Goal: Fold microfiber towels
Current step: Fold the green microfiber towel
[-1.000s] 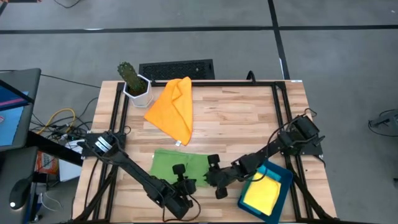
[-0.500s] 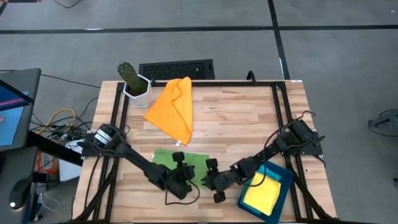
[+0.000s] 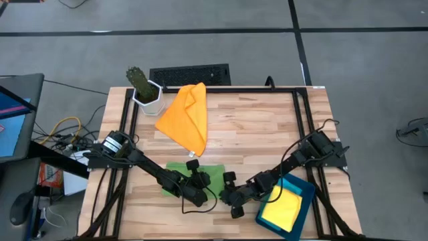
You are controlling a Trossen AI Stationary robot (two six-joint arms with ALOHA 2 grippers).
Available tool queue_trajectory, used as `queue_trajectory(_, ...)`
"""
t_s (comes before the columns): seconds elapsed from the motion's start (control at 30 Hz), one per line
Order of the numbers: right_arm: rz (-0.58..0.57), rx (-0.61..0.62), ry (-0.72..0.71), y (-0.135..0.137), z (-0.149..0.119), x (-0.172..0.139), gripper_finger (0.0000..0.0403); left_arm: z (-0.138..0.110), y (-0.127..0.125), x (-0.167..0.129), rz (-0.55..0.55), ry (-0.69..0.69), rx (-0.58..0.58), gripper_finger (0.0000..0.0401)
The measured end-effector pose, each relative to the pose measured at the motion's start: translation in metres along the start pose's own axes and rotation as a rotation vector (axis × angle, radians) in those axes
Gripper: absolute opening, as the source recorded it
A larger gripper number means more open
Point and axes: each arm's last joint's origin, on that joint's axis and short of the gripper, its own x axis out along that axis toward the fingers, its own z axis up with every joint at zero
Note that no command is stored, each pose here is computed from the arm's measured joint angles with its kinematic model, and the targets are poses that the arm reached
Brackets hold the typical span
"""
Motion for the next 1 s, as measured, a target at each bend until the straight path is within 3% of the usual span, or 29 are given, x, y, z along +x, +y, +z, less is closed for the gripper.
queue_trajectory(0.3,0.003,-0.039,0.032,-0.005,0.010,-0.029,0.0098,0.013,0.002,0.004,-0.041,-0.009,0.044,0.0002)
queue_trajectory(0.4,0.002,-0.055,0.040,-0.002,0.013,-0.042,0.0097,0.023,0.006,0.001,-0.009,0.011,0.072,0.0002)
queue_trajectory(0.53,-0.056,-0.056,-0.045,0.002,0.023,-0.050,0.0097,0.038,0.008,-0.006,0.016,-0.008,0.076,0.0002)
queue_trajectory(0.67,-0.077,-0.028,-0.118,-0.003,0.029,-0.037,0.0097,0.040,0.009,-0.009,0.025,0.016,0.102,0.0002)
queue_trajectory(0.83,-0.064,-0.003,-0.050,-0.007,0.014,-0.016,0.0097,0.055,0.011,-0.032,-0.003,-0.034,0.062,0.0002)
queue_trajectory(1.0,-0.040,0.010,0.006,-0.005,0.002,-0.004,0.0097,0.045,0.012,-0.022,0.016,0.015,0.093,0.0002)
